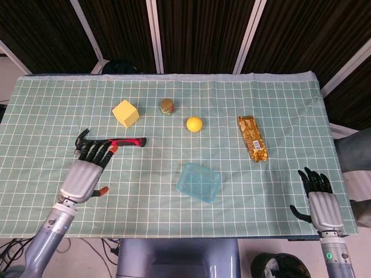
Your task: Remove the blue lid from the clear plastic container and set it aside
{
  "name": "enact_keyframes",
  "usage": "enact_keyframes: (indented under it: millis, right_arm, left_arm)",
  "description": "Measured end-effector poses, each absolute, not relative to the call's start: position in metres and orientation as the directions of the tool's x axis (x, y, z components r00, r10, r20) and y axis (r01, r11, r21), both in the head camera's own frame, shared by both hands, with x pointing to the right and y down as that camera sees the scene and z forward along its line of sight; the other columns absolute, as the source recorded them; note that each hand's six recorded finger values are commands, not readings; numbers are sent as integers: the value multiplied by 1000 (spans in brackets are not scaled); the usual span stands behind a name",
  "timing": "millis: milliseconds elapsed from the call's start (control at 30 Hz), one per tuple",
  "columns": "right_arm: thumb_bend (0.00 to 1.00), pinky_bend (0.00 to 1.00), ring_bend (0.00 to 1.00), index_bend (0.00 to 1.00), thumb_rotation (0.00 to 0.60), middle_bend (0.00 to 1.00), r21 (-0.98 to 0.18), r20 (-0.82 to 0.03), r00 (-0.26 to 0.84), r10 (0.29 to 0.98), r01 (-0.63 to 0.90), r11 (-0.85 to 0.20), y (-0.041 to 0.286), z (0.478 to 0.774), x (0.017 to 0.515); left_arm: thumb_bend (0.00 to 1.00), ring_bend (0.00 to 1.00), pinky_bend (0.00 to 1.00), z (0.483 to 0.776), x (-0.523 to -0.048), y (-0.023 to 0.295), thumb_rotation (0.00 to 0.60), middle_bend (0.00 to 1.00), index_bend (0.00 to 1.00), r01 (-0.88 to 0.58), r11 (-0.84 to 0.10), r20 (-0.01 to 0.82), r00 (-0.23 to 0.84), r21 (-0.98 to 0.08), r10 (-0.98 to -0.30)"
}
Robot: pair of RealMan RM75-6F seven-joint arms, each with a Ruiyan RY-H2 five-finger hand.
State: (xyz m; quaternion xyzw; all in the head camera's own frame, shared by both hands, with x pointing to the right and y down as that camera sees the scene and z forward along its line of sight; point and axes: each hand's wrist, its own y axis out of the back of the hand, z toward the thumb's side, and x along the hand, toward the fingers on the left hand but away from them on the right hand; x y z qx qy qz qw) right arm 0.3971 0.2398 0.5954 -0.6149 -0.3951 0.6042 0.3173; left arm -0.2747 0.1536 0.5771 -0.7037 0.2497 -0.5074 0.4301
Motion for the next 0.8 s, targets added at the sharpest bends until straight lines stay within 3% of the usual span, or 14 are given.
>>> enact_keyframes:
  millis: [467,800]
  right_arm:
    - [341,0,0,0,600,0,-859,-507,-67,859,125,-497,239,600,399]
    - [341,0,0,0,600,0,-852,-515,-73,854,150,-501,238,603,399]
  left_arm:
    - [0,0,38,614,-139,162,600,0,0,133,-612,576,536,-779,-617]
    - [0,0,37,636,-73,164,600,0,0,147,-712,668,514,-687,-539]
